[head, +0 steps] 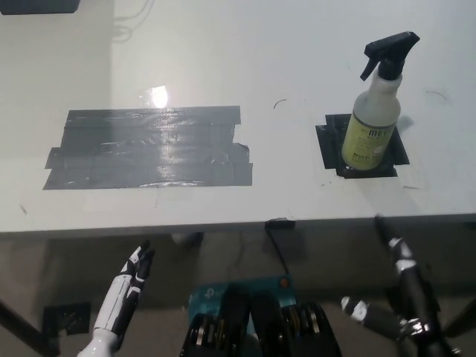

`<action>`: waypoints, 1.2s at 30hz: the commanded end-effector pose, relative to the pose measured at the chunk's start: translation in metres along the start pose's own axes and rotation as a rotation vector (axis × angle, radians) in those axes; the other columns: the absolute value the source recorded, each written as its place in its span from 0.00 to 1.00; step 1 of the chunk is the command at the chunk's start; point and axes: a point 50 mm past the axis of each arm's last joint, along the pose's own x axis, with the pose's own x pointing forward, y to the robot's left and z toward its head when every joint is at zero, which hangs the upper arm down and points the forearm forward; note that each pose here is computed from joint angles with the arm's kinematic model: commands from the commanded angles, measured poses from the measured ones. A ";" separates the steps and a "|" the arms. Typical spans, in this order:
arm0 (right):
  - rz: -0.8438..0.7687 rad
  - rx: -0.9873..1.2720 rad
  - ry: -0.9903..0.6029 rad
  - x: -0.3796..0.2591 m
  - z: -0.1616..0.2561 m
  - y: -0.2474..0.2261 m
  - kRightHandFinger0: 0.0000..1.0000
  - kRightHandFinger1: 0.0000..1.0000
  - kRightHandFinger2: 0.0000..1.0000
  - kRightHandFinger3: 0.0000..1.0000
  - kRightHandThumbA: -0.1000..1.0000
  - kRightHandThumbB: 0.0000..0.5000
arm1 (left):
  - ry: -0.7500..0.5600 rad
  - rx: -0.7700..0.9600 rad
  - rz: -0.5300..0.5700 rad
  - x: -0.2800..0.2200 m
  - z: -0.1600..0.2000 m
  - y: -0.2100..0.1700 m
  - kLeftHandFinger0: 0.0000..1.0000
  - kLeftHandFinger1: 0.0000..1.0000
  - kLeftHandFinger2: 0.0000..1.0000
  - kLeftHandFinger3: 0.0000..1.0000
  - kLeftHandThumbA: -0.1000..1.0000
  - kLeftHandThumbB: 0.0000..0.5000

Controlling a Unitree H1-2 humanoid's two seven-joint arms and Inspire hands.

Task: A spray bottle is kept on the black marked spot on the table infront of the robot and the robot extends its right arm to pick it up and hands it to a person

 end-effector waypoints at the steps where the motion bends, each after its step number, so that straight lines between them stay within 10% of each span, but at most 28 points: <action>1: -0.100 0.006 -0.204 0.019 0.043 -0.019 1.00 1.00 1.00 1.00 1.00 0.55 | -0.048 0.028 0.029 -0.002 0.002 0.002 1.00 1.00 1.00 1.00 1.00 1.00; 31: -0.241 0.077 -0.030 0.174 0.018 -0.066 1.00 1.00 1.00 1.00 1.00 0.50 | -0.061 0.007 0.021 -0.003 0.005 0.000 1.00 1.00 1.00 1.00 1.00 1.00; 36: -0.216 0.082 0.004 0.192 0.015 -0.063 1.00 1.00 1.00 1.00 1.00 0.64 | -0.063 0.009 0.021 -0.002 0.006 0.000 1.00 1.00 1.00 1.00 1.00 1.00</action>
